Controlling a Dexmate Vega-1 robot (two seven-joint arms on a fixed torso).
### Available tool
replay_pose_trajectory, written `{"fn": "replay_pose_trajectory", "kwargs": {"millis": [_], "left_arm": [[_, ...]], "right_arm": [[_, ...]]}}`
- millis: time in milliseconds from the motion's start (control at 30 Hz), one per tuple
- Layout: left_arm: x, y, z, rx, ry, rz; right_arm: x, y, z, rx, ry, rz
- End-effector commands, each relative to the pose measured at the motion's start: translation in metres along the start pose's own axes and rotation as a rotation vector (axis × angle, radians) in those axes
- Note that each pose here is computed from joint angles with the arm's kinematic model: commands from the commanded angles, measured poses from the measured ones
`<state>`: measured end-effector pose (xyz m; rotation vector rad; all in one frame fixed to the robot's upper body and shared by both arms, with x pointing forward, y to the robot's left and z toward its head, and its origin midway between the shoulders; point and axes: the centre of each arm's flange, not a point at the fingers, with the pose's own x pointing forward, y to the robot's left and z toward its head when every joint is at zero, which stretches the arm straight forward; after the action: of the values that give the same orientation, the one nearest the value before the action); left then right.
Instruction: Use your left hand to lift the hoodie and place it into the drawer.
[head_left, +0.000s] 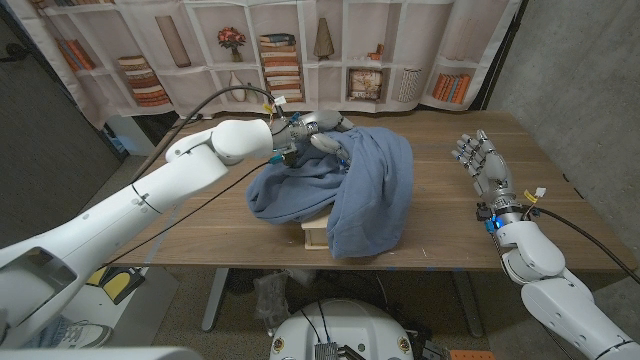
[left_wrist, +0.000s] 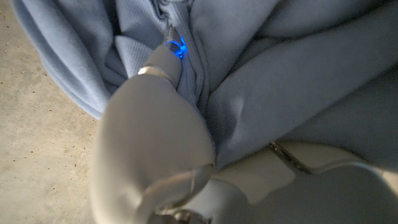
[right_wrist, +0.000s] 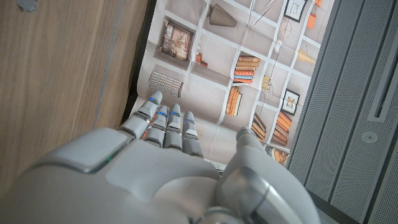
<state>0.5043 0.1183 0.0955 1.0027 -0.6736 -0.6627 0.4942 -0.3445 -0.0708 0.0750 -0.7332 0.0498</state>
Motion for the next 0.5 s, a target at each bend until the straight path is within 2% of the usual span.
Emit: {"fn": "replay_pose_trajectory", "kwargs": {"millis": [33,200,500], "left_arm": [[0.009,-0.018,-0.009,-0.007,0.015,-0.044],[0.012,-0.025,-0.009,0.001,0.020,-0.060],[0.011,-0.030,-0.010,-0.013,0.017,-0.075]], "right_arm": [[-0.005,-0.003,-0.001,-0.002,0.005,0.001],[-0.007,-0.004,-0.002,0.002,0.009,-0.004],[-0.012,-0.005,-0.002,0.001,0.011,-0.006]]}}
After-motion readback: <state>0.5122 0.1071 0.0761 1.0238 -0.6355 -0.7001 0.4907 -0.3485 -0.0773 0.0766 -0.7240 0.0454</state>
